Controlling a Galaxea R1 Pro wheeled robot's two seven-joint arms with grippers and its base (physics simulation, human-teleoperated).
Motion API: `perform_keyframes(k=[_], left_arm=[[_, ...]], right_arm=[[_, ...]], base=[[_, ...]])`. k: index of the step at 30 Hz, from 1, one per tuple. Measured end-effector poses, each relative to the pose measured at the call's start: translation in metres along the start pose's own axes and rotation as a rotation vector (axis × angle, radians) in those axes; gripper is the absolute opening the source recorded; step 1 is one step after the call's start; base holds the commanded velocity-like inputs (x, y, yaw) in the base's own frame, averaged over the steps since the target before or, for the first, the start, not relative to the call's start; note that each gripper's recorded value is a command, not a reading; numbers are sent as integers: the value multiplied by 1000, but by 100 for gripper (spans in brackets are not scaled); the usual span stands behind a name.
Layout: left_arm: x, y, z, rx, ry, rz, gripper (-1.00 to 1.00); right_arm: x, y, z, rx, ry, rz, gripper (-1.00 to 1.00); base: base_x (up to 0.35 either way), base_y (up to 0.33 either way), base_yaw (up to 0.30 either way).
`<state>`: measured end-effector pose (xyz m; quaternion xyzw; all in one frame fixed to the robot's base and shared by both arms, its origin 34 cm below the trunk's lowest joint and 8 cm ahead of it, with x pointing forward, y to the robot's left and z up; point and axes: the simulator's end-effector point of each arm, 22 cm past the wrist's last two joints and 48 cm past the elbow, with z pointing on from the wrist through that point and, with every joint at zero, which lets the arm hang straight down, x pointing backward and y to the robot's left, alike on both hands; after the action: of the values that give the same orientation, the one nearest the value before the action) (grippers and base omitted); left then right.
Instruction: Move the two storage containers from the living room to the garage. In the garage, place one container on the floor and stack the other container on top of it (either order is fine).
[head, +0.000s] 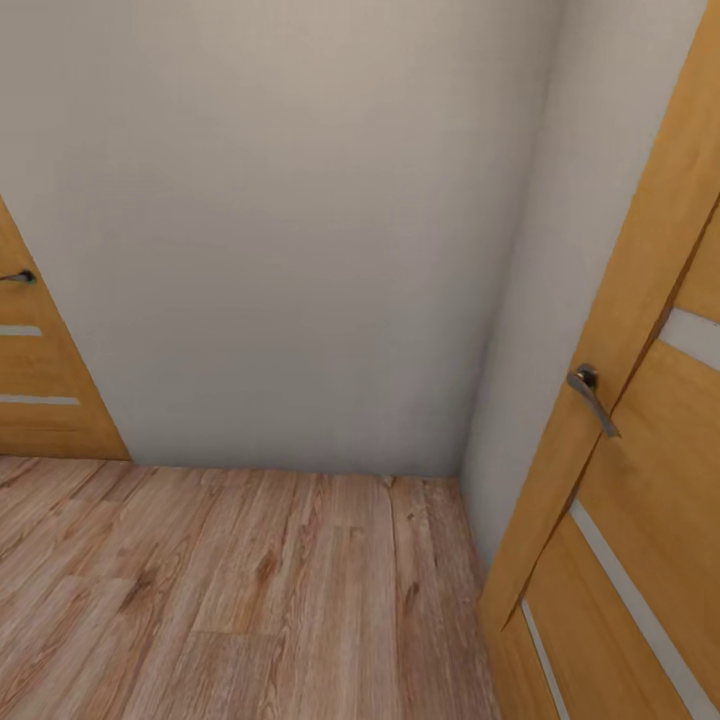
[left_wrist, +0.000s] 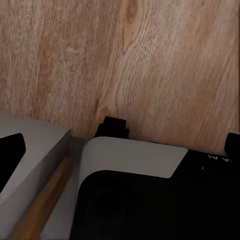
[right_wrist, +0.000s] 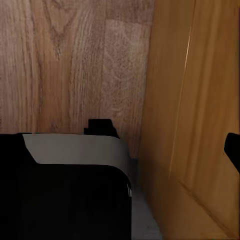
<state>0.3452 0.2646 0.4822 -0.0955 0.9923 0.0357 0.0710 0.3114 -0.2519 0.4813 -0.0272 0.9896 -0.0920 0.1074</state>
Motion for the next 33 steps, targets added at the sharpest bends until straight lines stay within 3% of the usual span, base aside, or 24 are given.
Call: perform_keyframes(k=[14, 26, 33], left_arm=[[1, 0, 0, 0, 2, -1, 100], [1, 0, 0, 0, 2, 0, 100], [1, 0, 0, 0, 2, -1, 100]], right_arm=[[1, -1, 0, 2, 2, -1, 100], [1, 1, 0, 0, 2, -1, 100], [1, 1, 0, -1, 2, -1, 100]], base=[[311, 0, 117], [291, 0, 14], [273, 0, 203]])
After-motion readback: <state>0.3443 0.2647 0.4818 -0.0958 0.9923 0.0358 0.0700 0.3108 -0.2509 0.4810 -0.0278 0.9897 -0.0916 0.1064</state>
